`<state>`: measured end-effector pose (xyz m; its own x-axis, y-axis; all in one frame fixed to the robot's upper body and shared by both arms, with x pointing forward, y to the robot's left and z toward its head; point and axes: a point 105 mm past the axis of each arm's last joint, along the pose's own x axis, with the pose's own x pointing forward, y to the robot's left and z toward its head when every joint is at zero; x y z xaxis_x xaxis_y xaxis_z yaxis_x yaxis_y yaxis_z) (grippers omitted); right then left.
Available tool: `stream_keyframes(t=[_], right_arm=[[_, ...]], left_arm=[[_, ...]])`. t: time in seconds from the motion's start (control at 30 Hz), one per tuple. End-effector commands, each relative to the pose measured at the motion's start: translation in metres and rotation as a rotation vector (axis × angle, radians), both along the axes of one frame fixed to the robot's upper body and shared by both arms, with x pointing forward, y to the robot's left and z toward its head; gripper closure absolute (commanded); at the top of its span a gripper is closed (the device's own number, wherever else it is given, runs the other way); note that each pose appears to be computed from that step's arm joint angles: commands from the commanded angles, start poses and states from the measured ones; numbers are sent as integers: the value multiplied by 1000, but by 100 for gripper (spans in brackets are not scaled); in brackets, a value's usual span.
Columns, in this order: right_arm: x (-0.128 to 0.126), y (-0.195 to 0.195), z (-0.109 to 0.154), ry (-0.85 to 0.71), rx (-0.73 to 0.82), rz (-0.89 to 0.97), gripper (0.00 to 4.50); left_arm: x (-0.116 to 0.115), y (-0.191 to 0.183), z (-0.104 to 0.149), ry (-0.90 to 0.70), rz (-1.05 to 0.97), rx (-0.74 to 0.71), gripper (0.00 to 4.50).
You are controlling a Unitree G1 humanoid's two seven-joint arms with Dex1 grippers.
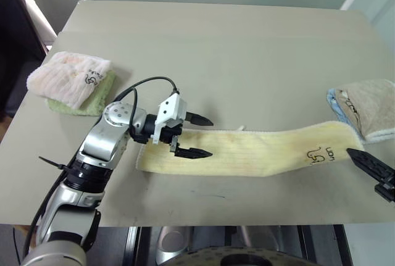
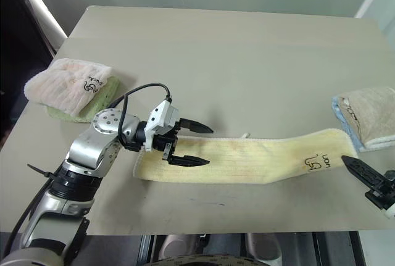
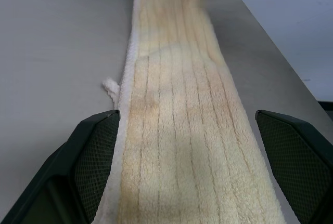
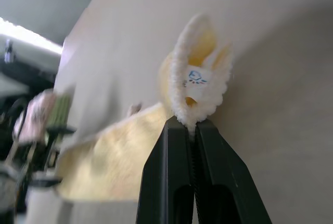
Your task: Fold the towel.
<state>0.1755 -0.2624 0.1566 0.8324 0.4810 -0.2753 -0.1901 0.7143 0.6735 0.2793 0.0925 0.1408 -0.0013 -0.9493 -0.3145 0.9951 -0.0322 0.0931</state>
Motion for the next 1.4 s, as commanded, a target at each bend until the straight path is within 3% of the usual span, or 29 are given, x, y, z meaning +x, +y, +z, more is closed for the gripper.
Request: stream_keyframes(t=[0.03,0.2,0.43,0.63,0.77,0.97,1.2,1.4], right_arm=[[0,15,17,-85,-78,104,447],[1,50,32,-160,-137,269,447],[0,83,26,-161,-170,433,447],[3,107,10,-141,-188,534,447],[4,125,-12,-121,-280,631,447],[16,138,-29,-110,-327,653,447],[11,146,-43,-80,-321,705,447],[24,147,-48,-94,-300,627,447]], left_arm=[[1,0,1,-28,-7,9,0],[1,1,0,-25,5,1,0],[2,1,-1,-32,16,-1,0],[3,1,-1,-43,23,2,0],[3,0,-1,-45,24,0,0],[3,-2,0,-43,21,-4,0],[4,-1,2,-53,22,4,0],[4,-2,1,-56,24,1,0]])
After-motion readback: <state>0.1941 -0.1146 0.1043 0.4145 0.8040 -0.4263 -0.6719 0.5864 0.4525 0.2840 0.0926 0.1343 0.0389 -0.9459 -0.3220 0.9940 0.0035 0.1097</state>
